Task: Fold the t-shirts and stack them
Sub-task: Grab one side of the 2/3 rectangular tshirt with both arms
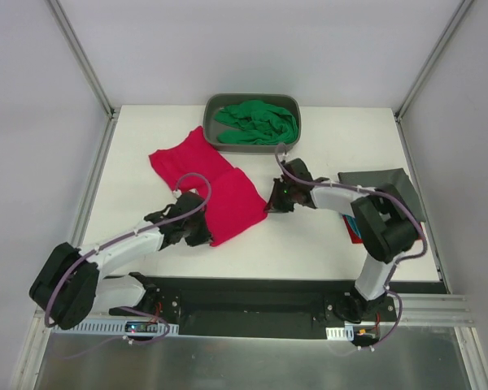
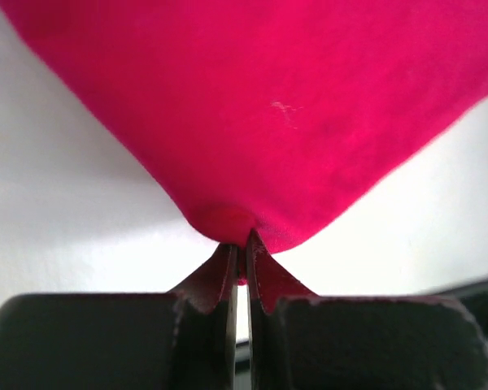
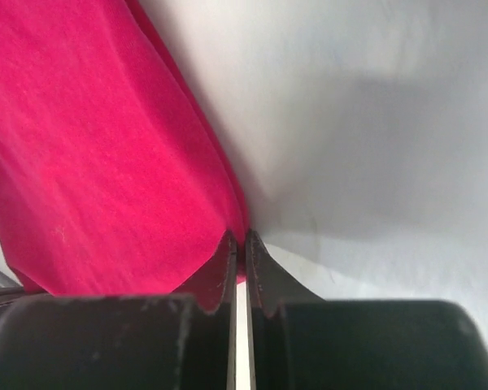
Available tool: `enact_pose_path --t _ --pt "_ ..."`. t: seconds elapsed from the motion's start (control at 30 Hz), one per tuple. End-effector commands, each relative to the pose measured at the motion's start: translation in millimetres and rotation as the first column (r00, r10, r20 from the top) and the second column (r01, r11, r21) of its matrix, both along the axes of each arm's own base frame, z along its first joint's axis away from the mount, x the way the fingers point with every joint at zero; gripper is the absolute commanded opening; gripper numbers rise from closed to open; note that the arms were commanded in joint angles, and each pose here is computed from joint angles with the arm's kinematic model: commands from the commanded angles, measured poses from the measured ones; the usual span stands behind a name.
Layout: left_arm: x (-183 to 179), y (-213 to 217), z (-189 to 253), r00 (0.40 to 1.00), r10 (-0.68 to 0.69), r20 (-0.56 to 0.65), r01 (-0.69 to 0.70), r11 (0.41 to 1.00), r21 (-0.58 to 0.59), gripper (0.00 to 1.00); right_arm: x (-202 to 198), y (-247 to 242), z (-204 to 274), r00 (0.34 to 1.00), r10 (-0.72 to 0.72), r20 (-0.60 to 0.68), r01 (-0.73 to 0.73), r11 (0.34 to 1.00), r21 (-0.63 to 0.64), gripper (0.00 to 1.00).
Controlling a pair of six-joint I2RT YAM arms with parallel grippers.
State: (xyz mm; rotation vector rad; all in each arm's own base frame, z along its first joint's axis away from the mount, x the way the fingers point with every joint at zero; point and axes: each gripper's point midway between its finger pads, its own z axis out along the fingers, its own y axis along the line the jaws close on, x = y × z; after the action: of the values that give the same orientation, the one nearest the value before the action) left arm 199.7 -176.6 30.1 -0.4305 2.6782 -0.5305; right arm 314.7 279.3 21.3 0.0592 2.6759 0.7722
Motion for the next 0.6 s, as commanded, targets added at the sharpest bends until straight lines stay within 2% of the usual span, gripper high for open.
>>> enact_pose_path --t 0.0,0.1,0.27,0.4,0.57 --pt "-39 -33 21 0.986 -0.167 0.008 0.167 0.98 -0.109 0.0 -55 -39 11 0.998 0.019 -0.052 -0.022 0.998 -0.061 0.01" --pt "-60 -61 43 0.968 -0.25 0.014 0.248 0.948 -0.201 0.0 -89 -62 14 0.996 0.015 -0.088 -0.023 0.995 -0.094 0.01" --pt "-87 -86 68 0.936 -0.345 0.077 0.353 0.903 -0.243 0.0 -129 -103 31 0.996 -0.049 -0.07 0.037 0.987 -0.158 0.01" --pt "-103 -94 89 0.911 -0.395 0.121 0.413 0.86 -0.302 0.0 -147 -124 70 0.998 -0.057 0.02 0.059 0.986 -0.154 0.01" --pt "-119 -108 128 0.857 -0.472 0.208 0.515 0.771 -0.374 0.0 -162 -140 109 0.992 -0.061 0.109 0.076 0.989 -0.131 0.01"
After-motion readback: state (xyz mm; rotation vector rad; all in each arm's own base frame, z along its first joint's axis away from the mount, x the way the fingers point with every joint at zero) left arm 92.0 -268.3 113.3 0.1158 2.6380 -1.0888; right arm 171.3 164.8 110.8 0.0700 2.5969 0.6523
